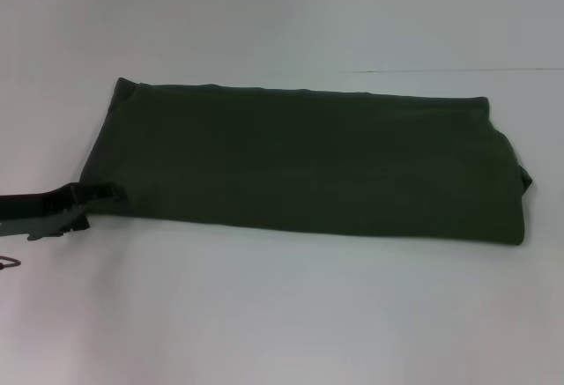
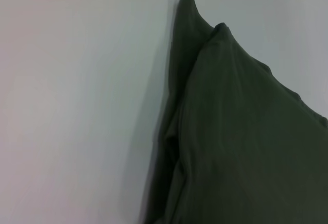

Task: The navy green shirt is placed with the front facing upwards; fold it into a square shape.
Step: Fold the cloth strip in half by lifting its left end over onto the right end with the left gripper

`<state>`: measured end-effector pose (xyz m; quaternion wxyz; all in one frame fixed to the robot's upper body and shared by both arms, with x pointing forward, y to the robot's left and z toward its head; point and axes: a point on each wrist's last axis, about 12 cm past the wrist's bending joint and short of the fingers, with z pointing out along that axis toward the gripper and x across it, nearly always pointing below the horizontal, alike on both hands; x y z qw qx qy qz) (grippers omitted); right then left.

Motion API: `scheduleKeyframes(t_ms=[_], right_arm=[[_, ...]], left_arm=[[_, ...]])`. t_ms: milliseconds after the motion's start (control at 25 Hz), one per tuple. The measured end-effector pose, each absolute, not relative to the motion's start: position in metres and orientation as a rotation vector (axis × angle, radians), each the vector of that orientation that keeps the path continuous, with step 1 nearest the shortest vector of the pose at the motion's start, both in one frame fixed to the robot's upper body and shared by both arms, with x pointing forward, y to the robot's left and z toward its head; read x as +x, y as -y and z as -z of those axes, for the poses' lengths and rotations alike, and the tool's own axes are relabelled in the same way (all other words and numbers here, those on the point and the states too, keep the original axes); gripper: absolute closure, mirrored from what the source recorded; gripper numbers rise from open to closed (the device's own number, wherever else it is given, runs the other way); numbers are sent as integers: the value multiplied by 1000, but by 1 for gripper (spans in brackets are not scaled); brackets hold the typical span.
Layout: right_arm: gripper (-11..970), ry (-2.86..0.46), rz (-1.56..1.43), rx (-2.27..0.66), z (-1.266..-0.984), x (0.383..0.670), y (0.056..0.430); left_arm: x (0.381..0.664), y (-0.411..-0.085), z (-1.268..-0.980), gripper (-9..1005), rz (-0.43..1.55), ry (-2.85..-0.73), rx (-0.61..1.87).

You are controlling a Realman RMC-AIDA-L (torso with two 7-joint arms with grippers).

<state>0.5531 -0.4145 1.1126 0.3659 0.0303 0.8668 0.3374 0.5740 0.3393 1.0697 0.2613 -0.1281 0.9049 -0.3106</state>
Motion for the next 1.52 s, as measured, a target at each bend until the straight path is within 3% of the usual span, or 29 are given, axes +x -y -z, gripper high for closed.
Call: scheduleKeyframes(t_ms=[1520], right_arm=[[102, -2222, -879, 95, -1114, 553, 415]], left_arm=[[599, -327, -1080, 115, 760, -2428, -278]])
